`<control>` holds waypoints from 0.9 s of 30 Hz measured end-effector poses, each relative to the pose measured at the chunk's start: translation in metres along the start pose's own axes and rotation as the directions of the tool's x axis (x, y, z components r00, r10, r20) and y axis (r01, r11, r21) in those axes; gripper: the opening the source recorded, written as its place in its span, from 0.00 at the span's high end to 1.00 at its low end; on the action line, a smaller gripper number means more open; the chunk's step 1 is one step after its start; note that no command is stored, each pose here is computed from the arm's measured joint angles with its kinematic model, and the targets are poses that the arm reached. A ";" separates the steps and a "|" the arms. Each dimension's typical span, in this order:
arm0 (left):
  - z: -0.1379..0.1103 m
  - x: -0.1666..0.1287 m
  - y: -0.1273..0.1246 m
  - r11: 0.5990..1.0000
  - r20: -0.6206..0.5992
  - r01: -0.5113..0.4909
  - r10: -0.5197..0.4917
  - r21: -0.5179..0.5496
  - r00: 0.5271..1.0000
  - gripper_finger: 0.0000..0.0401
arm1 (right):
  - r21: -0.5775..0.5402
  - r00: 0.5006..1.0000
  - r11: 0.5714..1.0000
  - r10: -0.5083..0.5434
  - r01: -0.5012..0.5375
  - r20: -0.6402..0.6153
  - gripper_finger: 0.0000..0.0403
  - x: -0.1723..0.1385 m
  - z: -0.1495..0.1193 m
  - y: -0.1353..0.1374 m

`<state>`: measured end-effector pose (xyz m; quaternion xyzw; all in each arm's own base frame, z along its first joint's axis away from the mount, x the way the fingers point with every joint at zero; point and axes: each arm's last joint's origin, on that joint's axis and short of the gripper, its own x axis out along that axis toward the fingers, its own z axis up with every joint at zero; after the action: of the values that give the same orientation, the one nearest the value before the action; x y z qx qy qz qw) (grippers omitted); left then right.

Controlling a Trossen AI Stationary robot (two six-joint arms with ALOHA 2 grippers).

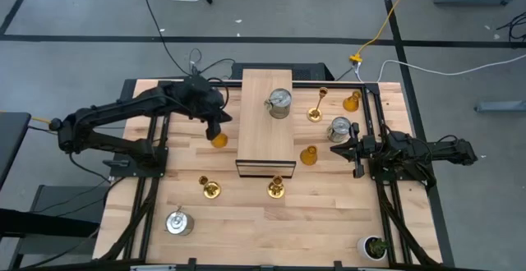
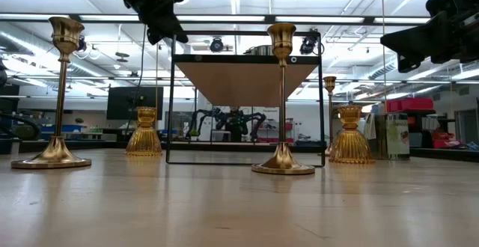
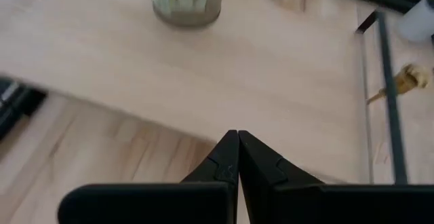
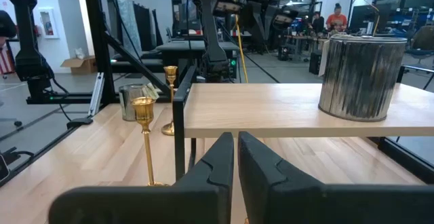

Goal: Pick & Place candle stick holders
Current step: Put the left orange glass candle holder on the shelf

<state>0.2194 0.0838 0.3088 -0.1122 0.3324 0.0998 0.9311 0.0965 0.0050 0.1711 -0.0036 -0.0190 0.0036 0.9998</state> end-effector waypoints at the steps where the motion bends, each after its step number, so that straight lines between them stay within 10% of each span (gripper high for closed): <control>1: -0.004 0.002 0.001 1.000 -0.017 -0.001 0.000 -0.003 1.000 0.97 | 0.000 1.000 1.000 0.000 0.000 0.000 0.93 0.000 0.000 0.000; 27: -0.033 0.021 0.006 0.999 -0.106 -0.018 0.015 -0.030 0.994 0.97 | 0.000 1.000 1.000 0.000 0.000 0.000 0.93 0.000 0.000 0.000</control>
<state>0.2139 0.0825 0.2701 -0.1291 0.3803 0.1068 0.9096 0.0965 0.0050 0.1711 -0.0036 -0.0190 0.0036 0.9998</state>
